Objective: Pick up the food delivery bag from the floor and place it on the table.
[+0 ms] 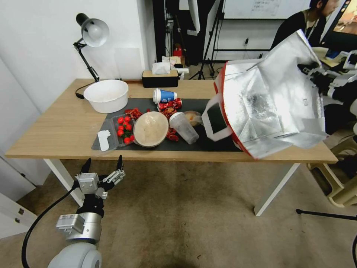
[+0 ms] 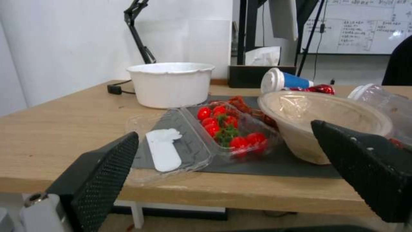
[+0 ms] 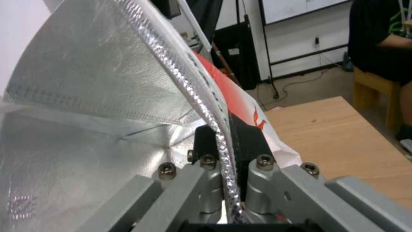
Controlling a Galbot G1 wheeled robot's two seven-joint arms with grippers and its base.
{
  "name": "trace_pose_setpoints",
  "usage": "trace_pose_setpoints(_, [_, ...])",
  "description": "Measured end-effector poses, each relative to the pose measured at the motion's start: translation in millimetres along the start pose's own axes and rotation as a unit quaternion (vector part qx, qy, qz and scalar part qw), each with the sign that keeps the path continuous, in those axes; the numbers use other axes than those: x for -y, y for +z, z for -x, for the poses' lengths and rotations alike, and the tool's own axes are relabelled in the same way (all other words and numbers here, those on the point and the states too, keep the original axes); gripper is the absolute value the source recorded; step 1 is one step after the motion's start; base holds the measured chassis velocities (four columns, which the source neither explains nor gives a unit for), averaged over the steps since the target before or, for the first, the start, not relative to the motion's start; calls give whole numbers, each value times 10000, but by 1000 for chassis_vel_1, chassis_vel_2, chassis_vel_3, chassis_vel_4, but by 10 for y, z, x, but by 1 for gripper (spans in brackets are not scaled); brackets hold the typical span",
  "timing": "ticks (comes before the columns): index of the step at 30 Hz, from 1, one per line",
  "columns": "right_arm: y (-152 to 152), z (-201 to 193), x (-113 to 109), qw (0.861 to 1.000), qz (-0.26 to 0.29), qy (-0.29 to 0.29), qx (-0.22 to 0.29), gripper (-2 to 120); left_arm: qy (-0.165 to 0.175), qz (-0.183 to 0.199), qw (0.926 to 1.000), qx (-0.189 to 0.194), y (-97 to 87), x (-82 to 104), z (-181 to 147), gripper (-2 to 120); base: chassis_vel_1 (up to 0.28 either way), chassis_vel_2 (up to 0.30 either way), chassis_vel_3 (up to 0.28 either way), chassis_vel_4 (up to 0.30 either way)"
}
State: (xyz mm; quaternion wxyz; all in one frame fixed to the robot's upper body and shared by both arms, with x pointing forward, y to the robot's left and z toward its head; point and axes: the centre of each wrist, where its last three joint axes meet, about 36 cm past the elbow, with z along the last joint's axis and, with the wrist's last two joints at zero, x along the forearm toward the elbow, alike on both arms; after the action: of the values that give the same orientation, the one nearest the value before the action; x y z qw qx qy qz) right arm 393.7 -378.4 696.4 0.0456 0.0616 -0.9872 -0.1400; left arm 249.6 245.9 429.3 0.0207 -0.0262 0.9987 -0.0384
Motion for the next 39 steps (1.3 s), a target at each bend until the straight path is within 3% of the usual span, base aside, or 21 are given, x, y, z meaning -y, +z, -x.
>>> trace_pose_setpoints(18, [262, 279, 165, 9991, 188, 345, -157, 0, -16, 10, 10000, -32, 41, -11, 4, 100, 0, 0, 0, 0])
trace_pose_setpoints(27, [236, 354, 351, 9982, 146, 558, -137, 0, -20, 5, 10000, -57, 89, -15, 38, 100, 0, 0, 0, 0])
trace_pose_setpoints(39, [236, 425, 396, 9979, 68, 630, -95, 0, -13, 11, 10000, -40, 111, -20, 43, 100, 0, 0, 0, 0])
